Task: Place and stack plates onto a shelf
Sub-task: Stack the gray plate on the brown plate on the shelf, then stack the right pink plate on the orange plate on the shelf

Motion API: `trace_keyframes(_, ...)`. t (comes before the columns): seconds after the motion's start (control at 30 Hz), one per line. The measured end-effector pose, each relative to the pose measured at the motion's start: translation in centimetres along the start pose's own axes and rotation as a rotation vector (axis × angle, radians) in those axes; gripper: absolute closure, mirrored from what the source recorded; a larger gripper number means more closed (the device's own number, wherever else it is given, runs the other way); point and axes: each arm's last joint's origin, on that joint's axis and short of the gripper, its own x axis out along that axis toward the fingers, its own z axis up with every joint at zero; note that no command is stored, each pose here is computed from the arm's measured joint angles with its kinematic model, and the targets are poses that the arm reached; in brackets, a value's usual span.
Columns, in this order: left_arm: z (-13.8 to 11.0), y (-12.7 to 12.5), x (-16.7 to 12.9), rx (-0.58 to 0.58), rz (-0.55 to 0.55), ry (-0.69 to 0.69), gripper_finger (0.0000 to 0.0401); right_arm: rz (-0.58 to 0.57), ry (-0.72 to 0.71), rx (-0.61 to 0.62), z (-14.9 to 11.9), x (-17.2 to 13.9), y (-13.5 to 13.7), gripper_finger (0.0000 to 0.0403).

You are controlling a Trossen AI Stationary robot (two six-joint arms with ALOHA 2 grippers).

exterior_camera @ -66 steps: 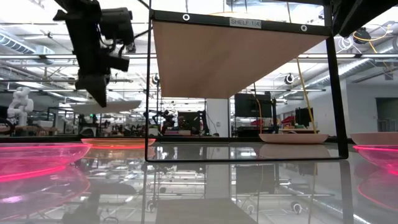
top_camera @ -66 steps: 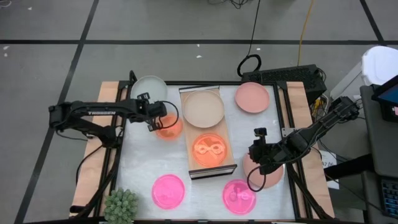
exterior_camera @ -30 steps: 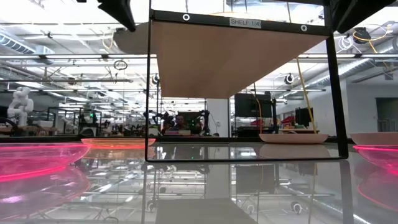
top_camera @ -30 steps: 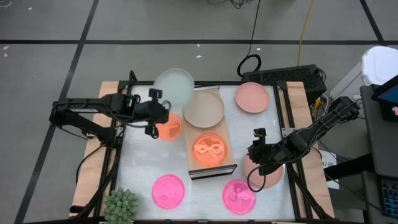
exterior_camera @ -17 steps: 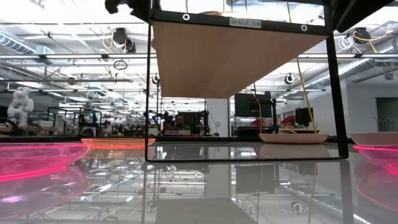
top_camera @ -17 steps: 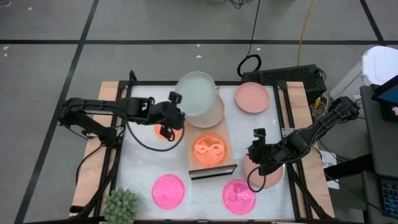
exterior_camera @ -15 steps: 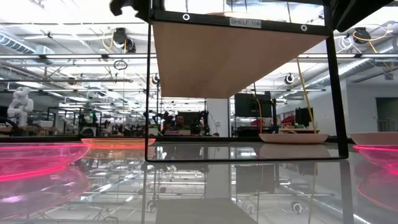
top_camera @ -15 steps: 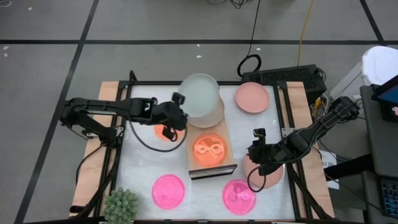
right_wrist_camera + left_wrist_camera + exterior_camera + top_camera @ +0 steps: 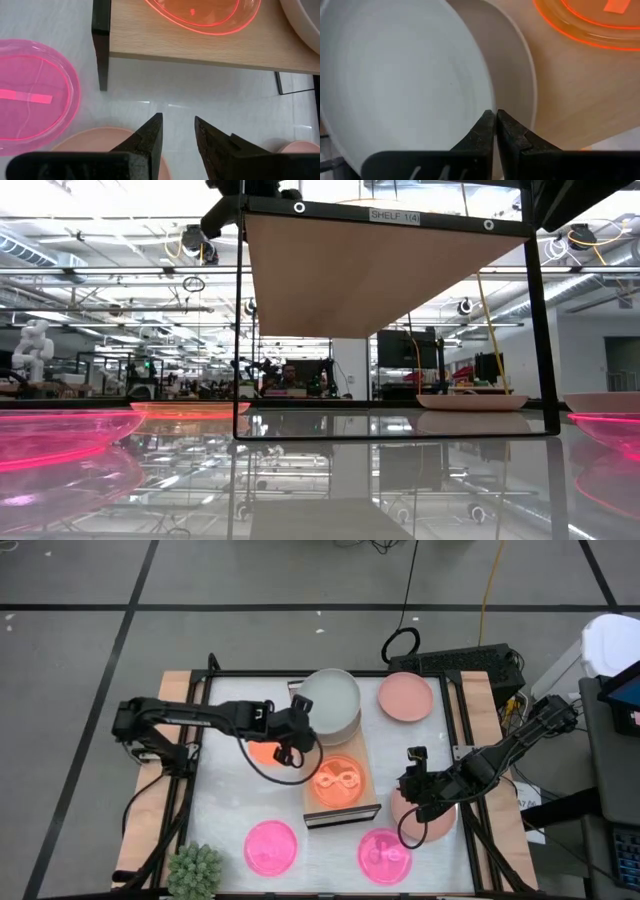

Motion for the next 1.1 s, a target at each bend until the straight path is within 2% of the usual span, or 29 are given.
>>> trace_keyframes(0.33, 0.1, -0.2, 0.3, -0.072, -0.038, -0.015, 0.0379, 0.000, 0.000, 0.004, 0.0, 0.0, 0.0, 0.0307)
trace_keyframes(0.57, 0.1, -0.2, 0.2, -0.120, -0.042, -0.018, 0.0319, 0.000, 0.000, 0.004, 0.0, 0.0, 0.0, 0.0307)
trace_keyframes(0.73, 0.2, -0.3, 0.1, -0.156, -0.041, -0.018, 0.0295, 0.001, -0.001, 0.009, 0.0, 0.0, 0.0, 0.0307)
trace_keyframes(0.9, 0.5, -0.7, -0.9, -0.203, -0.042, -0.047, 0.0293, 0.015, -0.018, 0.186, 0.2, 0.0, 0.1, 0.0307)
trace_keyframes(1.1, 0.9, -1.0, -3.9, -0.284, -0.033, -0.129, 0.0293, 0.050, -0.035, 0.206, 0.5, 0.0, 0.3, 0.0307)
